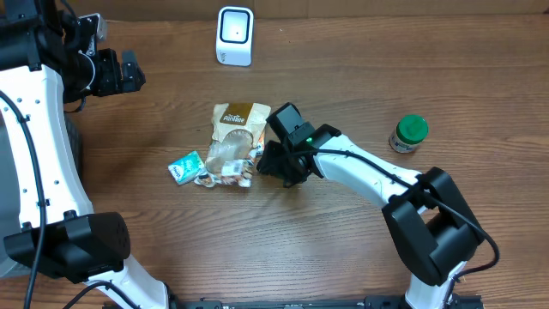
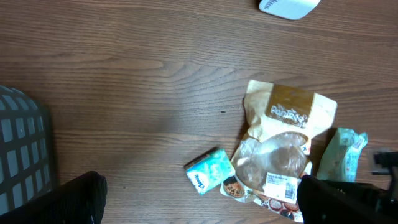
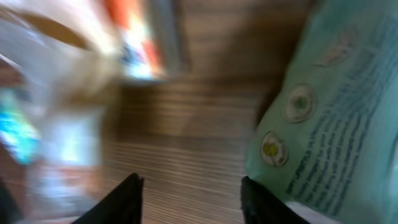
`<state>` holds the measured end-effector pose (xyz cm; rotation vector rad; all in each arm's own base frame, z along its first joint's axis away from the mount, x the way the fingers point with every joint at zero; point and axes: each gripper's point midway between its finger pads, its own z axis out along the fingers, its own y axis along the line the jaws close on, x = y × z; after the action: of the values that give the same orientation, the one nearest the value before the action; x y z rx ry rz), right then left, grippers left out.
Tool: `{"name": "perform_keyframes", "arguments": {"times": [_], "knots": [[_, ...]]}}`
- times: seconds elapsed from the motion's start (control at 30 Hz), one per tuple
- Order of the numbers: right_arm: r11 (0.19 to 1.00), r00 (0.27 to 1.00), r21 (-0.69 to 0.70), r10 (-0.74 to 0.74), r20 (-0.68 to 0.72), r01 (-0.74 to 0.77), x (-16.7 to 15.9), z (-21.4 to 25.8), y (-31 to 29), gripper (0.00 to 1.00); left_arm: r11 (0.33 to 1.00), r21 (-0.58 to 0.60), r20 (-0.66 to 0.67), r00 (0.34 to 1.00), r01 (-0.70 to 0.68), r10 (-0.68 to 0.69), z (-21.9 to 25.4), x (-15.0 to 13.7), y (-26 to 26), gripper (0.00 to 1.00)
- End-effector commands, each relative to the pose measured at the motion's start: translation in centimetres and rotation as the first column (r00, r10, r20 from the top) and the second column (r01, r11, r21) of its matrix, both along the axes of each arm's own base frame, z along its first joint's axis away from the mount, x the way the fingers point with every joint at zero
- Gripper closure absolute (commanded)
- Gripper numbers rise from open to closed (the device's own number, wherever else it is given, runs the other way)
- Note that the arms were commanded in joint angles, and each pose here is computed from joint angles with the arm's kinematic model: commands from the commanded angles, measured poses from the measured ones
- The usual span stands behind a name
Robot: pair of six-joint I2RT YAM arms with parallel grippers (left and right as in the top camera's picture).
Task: Scan the item barcode
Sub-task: 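Reach the right gripper to the mint-green packet and grasp it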
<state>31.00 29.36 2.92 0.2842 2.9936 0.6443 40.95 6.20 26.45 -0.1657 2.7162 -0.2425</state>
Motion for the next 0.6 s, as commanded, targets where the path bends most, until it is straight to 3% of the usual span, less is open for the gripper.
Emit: {"name": "perform_keyframes", "arguments": {"times": [0.0, 0.3, 0.57], "knots": [[0.999, 1.0, -0.048, 0.019, -0.004, -0.02, 0.1, -0.7, -1.5, 0.47, 1.0, 0.0, 0.009, 1.0, 0.016, -0.016, 0.2, 0.0, -0.1, 0.0], [0.993, 1.0, -0.12, 0.009, -0.029, -0.013, 2.2, -0.6, -8.6, 0.46, 1.0, 0.0, 0.009, 1.0, 0.016, -0.016, 0.2, 0.0, -0.1, 0.0], [0.995, 0.998, -0.08, 0.062, 0.018, -0.06, 3.5, 2.5, -11.8, 0.41, 1.0, 0.0, 0.009, 1.0, 0.016, -0.016, 0.2, 0.0, -0.1, 0.0]]}}
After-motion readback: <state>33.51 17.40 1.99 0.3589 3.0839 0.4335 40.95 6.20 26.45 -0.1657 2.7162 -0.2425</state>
